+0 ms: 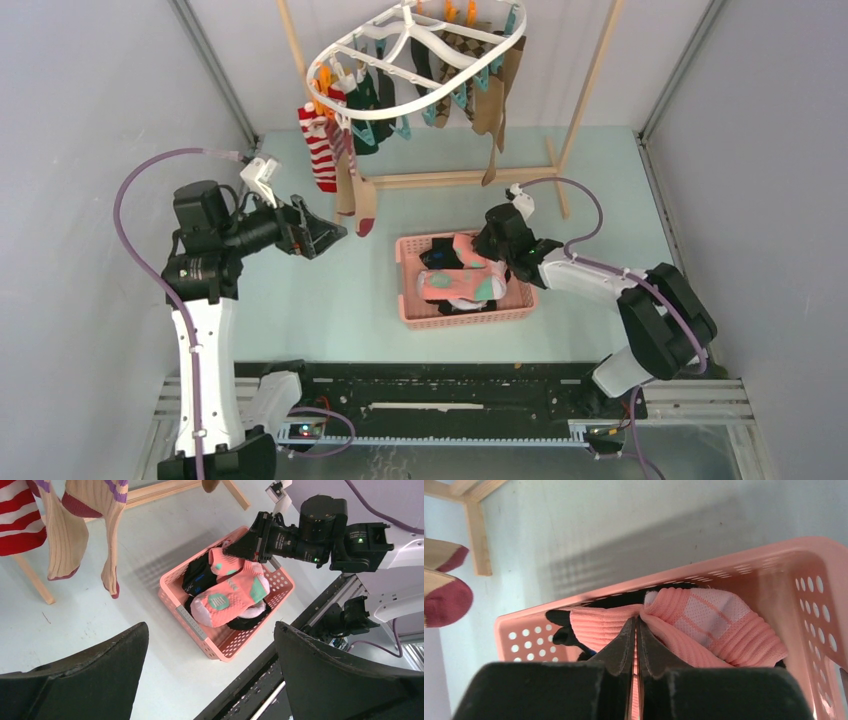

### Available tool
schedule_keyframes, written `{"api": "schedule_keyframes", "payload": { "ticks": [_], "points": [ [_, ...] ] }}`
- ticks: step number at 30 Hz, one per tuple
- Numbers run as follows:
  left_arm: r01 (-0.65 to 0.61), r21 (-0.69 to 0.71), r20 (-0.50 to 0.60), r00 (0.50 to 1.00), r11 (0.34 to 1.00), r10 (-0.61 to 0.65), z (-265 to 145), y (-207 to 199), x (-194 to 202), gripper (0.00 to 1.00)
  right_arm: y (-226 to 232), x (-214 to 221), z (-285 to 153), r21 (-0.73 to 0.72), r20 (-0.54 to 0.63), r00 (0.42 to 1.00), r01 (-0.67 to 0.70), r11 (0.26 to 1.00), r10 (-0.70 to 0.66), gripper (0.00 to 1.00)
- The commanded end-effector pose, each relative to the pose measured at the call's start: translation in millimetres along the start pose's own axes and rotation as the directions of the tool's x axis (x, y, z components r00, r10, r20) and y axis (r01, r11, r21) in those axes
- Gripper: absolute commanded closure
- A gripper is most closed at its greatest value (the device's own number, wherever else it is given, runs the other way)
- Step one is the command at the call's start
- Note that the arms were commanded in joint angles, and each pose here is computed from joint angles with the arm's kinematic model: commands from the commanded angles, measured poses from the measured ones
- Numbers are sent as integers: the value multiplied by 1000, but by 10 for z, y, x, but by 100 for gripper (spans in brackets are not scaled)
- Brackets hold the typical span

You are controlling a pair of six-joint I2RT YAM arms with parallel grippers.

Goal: Remove the socks clipped to the hanger
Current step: Remove the sock from the hanger.

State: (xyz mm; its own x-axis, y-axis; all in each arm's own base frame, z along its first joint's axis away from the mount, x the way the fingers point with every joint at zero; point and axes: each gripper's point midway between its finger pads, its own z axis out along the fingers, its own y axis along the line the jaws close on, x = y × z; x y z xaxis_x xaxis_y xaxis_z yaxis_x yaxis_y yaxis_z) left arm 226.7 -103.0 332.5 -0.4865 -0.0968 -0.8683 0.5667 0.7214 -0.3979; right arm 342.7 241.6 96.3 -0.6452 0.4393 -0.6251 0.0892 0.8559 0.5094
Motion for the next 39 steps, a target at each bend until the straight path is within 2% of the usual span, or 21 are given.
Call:
{"api": "schedule_keyframes", "payload": {
  "ticks": [1,8,11,13,18,22,27,30,34,37,39],
  "points": [
    [-11,13,10,1000,1000,11,-17,-11,-20,0,-118,145,102,58,-1,1000,19,998,-19,91],
    [-6,14,23,1000,1000,6,-54,4,-56,0,-423,484,259,130,-60,995,82,988,-74,91],
    [1,12,24,1000,1000,-1,-64,25,-59,0,-390,386,201,120,-29,994,105,987,-102,87],
    [6,8,20,1000,1000,-6,-66,42,-46,0,-236,206,83,76,31,993,111,991,-113,80],
    [10,-9,14,1000,1000,-10,-81,111,-27,0,410,-246,-462,-104,225,963,175,979,-149,50],
    [32,-43,16,999,999,-32,-106,223,-34,0,947,-383,-849,-240,339,926,254,937,-164,40],
    [65,-128,16,998,990,-64,-137,438,-38,0,1692,-385,-1087,-383,459,860,418,824,-223,25],
    [87,-151,2,996,985,-88,-156,505,16,0,2120,-280,-1027,-392,510,807,527,754,-298,20],
    [92,-173,-10,995,981,-95,-192,550,93,0,2572,-322,-876,-420,572,771,568,708,-279,1],
    [94,-185,-3,995,978,-96,-232,577,87,0,2841,-300,-698,-454,574,771,581,676,-277,0],
    [106,-190,-6,994,976,-109,-245,598,85,0,3021,-380,-560,-430,576,763,587,686,-292,0]
  ]
}}
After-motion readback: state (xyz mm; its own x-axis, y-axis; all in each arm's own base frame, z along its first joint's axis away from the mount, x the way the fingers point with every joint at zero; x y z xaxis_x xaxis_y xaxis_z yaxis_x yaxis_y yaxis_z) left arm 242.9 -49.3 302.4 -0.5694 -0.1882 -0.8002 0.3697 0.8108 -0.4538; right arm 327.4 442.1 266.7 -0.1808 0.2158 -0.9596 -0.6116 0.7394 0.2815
